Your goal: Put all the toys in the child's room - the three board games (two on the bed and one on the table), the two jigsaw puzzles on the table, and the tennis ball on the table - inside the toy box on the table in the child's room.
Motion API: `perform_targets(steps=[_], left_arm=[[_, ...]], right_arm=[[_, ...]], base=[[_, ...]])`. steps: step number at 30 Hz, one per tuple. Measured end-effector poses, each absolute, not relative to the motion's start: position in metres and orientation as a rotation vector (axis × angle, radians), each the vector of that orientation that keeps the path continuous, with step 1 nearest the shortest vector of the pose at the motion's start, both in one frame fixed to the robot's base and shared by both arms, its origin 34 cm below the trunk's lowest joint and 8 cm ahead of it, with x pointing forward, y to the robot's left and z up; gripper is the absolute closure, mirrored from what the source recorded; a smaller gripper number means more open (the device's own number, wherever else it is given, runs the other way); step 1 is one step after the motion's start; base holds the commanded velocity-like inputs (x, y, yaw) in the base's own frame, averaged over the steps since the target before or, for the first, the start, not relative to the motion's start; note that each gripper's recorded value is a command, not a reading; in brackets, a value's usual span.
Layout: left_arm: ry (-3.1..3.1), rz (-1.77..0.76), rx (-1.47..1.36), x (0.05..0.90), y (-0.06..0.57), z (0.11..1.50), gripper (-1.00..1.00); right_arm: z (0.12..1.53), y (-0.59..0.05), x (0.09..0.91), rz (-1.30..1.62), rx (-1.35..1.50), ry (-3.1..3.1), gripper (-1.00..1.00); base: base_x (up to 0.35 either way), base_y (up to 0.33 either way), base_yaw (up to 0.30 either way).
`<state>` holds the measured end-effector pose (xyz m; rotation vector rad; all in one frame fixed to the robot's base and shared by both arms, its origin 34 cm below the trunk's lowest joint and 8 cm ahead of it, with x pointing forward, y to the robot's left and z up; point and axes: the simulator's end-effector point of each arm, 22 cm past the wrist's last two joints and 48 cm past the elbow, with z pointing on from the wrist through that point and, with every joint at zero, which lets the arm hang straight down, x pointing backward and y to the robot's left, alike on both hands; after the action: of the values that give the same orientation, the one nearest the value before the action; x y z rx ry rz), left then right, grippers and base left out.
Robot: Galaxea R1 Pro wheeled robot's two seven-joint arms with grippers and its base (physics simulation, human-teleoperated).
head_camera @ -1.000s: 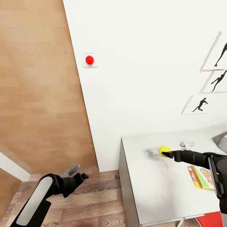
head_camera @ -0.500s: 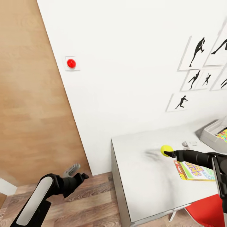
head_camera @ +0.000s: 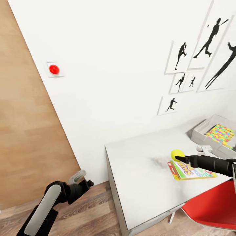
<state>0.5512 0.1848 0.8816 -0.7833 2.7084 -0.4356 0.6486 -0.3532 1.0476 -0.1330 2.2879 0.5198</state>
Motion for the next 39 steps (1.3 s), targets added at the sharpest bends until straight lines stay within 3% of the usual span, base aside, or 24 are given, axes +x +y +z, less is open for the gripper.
perform_targets(steps=[39], left_arm=[[2.481,-0.383,-1.029,0.575,0.212,0.903,-1.00]], right_arm=[[1.124,-0.344,0.615,0.836,-0.219,2.018,1.00]], base=[[0.000,0.000,-0.212]])
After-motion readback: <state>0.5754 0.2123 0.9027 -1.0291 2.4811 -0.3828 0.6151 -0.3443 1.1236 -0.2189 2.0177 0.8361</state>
